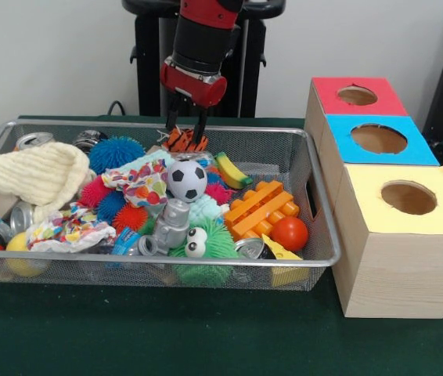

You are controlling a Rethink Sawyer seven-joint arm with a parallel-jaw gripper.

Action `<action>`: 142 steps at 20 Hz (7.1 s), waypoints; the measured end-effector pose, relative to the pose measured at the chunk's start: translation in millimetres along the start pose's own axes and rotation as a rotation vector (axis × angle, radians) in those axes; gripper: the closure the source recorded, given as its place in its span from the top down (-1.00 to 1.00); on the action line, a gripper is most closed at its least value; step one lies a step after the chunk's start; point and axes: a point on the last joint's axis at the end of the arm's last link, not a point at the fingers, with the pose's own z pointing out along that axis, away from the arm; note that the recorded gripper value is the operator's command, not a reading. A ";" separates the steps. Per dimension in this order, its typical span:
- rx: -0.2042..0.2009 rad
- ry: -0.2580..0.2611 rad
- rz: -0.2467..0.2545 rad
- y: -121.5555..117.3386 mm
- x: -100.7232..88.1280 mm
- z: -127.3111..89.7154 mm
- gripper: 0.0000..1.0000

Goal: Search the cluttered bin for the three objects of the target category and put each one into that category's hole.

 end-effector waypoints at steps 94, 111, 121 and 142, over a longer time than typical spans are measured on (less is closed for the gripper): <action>-0.001 0.164 0.014 13.4 -13.2 -14.1 1.00; -0.008 0.160 0.003 26.4 -37.9 -28.0 1.00; -0.009 0.154 0.003 28.0 -41.9 -25.9 1.00; 0.003 0.179 -0.005 27.9 -35.2 -9.6 1.00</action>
